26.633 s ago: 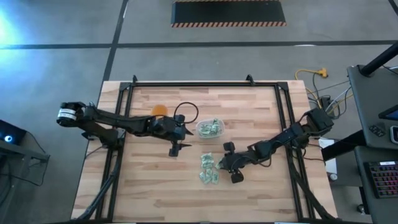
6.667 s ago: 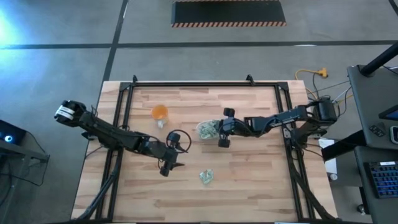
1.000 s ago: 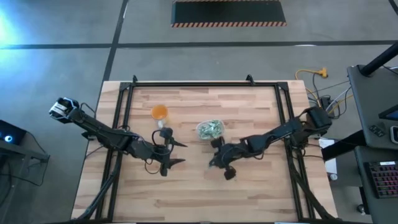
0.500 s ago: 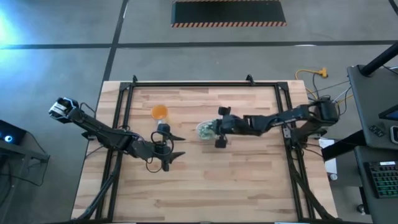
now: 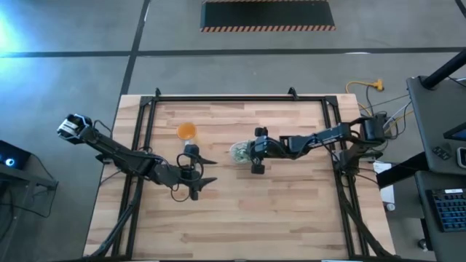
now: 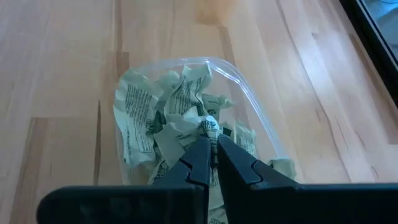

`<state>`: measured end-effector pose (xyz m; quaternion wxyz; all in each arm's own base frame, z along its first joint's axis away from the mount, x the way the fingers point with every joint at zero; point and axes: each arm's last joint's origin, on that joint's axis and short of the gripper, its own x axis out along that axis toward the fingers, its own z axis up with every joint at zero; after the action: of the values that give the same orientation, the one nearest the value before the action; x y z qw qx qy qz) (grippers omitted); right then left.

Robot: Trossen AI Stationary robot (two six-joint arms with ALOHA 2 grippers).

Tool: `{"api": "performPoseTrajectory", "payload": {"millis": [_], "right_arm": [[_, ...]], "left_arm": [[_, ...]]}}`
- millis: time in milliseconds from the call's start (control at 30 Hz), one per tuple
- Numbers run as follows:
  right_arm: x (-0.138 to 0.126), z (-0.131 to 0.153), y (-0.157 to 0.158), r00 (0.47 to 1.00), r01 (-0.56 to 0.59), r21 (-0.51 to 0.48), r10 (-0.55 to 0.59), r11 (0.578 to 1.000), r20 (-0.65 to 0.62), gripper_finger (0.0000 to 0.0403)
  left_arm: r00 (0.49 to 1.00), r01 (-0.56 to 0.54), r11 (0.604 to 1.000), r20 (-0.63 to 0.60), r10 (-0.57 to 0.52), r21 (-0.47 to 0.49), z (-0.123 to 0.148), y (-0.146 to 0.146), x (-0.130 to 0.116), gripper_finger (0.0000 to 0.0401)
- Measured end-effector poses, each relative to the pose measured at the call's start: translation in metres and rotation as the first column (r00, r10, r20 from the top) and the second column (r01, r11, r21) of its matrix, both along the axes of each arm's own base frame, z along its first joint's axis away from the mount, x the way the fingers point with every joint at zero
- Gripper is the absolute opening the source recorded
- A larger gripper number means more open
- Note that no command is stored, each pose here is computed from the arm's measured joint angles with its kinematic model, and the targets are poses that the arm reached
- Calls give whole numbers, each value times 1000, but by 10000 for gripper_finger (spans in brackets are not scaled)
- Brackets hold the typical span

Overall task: Pick and place Stevia / Truvia into bins
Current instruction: Put the stevia packet into the transparent bin, then return to Home Position

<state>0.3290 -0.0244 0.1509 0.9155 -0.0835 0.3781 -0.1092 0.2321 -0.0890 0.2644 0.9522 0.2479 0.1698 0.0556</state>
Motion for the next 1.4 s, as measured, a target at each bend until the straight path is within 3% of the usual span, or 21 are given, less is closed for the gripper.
{"api": "performPoseTrajectory", "payload": {"millis": [167,367,567,667,867,933,1067,1200,1400], "right_arm": [[0,0,0,1000,14,16,-14,1000,0,28],[-5,3,-1,999,32,24,-31,999,-27,106],[-13,30,1,998,44,42,-46,998,42,166],[-21,47,4,995,57,71,-62,996,79,179],[-39,77,17,990,-18,39,13,999,141,187],[-48,91,20,981,-40,26,34,999,190,187],[-73,113,24,950,-101,-17,101,995,295,187],[-100,118,28,888,-256,-13,240,967,393,187],[-141,110,28,836,-293,-15,264,956,481,187]], "left_arm": [[1000,-1,1000,3,1,-3,0,0,0,250],[1000,0,1000,3,0,-2,0,0,0,250],[999,-27,1000,22,27,0,5,0,1,250],[997,-69,998,35,68,13,7,1,1,250],[951,-286,958,131,282,13,15,11,-7,250],[958,-263,964,130,257,27,16,18,-14,250],[970,-124,990,203,134,-60,27,39,-41,250],[955,35,992,297,3,-124,25,62,-73,250],[921,-13,986,382,77,-167,-1,81,-105,250]]}}
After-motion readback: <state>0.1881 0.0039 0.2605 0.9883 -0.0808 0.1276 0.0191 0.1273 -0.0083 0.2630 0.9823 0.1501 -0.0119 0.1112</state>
